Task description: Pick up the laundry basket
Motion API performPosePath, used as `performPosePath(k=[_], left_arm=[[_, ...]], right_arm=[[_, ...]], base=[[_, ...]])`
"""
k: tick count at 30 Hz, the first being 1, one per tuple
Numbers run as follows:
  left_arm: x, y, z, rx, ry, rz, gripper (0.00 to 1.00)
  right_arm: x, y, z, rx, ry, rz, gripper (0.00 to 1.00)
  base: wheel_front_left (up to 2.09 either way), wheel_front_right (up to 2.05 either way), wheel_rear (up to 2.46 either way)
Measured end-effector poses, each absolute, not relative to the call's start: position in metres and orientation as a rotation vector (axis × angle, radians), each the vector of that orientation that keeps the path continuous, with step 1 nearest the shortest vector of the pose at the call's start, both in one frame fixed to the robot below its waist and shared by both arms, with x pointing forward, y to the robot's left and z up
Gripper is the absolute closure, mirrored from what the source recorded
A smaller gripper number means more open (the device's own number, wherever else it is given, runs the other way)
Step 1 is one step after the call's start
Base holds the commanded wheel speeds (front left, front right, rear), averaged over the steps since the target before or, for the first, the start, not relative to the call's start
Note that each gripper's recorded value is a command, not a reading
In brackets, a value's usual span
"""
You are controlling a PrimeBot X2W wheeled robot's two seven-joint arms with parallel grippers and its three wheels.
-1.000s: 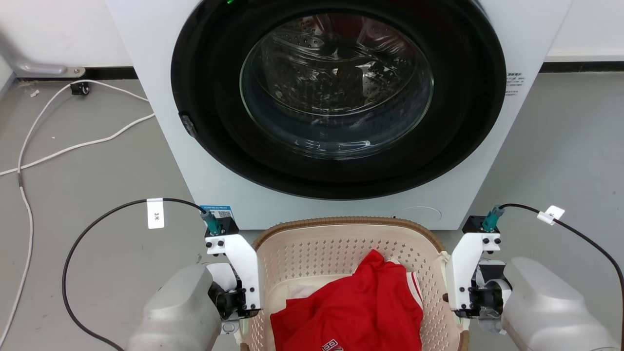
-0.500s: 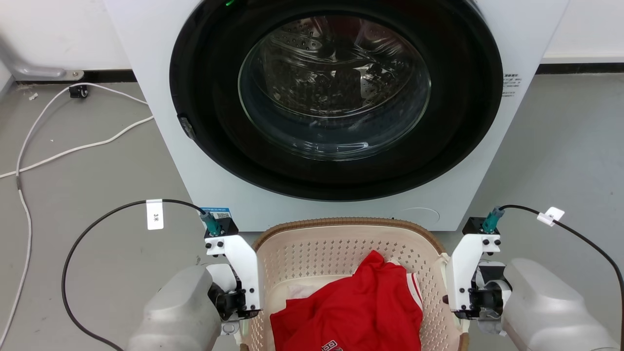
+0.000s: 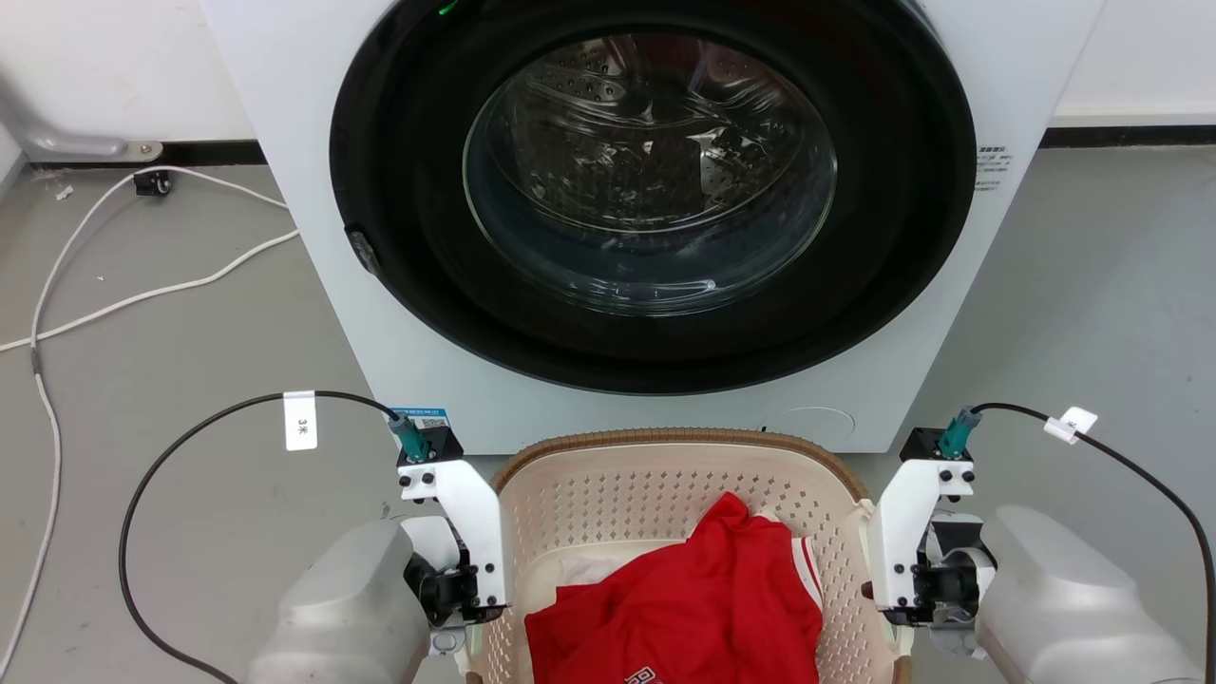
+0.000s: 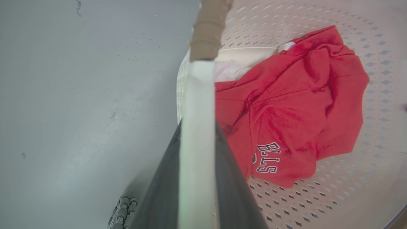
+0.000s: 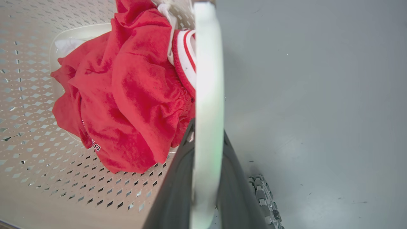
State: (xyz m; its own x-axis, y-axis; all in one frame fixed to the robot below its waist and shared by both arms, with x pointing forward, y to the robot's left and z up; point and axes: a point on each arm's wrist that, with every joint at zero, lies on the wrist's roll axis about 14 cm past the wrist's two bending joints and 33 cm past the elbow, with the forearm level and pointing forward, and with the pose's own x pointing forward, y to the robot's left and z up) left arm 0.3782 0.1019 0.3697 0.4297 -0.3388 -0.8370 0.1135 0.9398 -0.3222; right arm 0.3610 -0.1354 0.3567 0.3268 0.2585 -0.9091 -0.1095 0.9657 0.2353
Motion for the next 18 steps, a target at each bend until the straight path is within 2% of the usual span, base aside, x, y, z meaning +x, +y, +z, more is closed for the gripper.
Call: performPosePath(k=[18], left_arm=[[0.3770,0.1025,0.3680,-0.233,1.095,-0.281,1.00]], right_arm=[[0.3567,-0.1352,0.3548,0.146,1.241,0.241,1.00]], base=[[0.00,0.00,0.00]])
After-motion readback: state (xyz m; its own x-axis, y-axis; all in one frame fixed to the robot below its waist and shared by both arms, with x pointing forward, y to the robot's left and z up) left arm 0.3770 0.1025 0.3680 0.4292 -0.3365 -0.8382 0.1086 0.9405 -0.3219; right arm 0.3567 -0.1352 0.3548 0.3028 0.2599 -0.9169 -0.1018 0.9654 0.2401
